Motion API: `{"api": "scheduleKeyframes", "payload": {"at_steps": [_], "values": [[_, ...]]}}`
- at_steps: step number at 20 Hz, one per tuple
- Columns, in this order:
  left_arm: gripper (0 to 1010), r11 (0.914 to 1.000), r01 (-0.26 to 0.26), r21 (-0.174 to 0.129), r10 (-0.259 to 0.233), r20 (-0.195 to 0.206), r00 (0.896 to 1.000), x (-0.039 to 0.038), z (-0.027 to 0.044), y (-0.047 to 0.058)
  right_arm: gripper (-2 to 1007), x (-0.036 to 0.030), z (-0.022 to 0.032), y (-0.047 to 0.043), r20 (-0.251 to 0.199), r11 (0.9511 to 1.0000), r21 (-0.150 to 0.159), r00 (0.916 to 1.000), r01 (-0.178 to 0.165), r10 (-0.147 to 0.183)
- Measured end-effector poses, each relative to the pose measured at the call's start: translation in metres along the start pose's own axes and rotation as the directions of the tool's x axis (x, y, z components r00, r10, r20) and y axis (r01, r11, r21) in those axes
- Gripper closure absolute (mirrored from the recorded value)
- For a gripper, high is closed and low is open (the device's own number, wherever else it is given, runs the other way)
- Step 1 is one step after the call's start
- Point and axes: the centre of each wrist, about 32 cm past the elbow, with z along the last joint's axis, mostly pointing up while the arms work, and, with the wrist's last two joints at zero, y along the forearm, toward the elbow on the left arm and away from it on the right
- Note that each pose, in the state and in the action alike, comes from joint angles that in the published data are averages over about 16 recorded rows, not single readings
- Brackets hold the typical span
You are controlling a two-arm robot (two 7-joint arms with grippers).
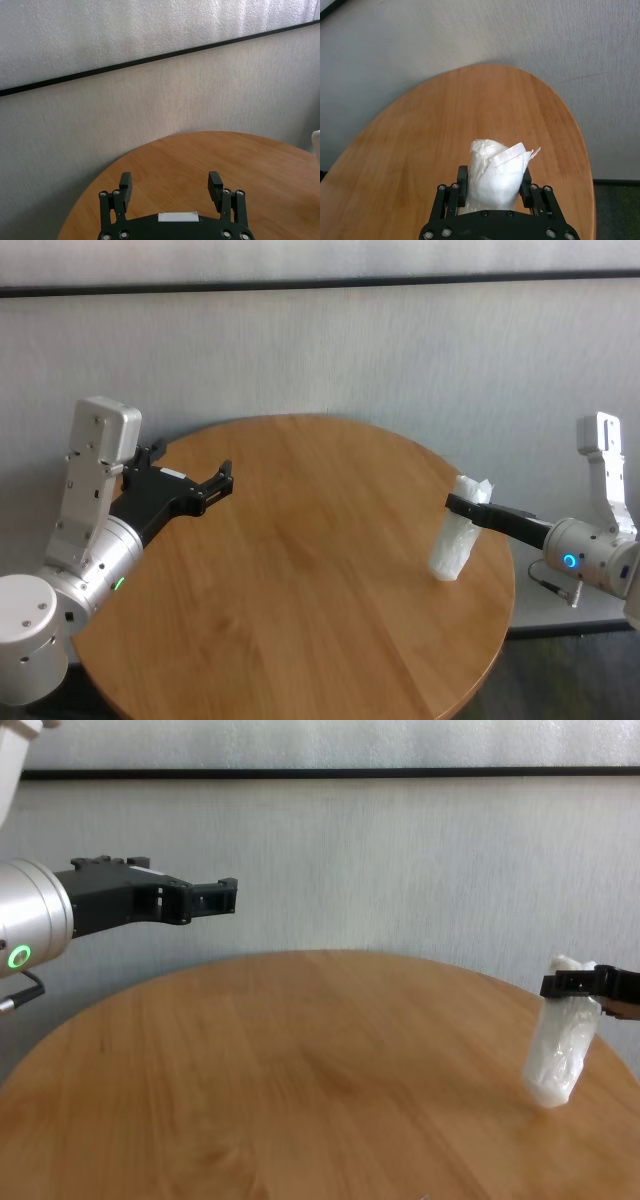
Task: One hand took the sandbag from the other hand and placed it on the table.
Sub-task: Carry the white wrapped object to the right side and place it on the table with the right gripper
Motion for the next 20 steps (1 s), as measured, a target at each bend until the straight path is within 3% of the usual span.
{"api": "scheduleKeyframes", "payload": {"at_steps": [12,20], "values": [[9,1.0000,0.000,0.000,0.000,0.000,1.000,0.0000,0.0000,0.0000,407,0.0030,0.0000,0.0054,0.044,0.9994,-0.026,0.9987,-0.024,0.025],[9,1.0000,0.000,0.000,0.000,0.000,1.000,0.0000,0.0000,0.0000,398,0.0025,0.0000,0.0060,0.048,0.9993,-0.026,0.9984,-0.027,0.029]]}}
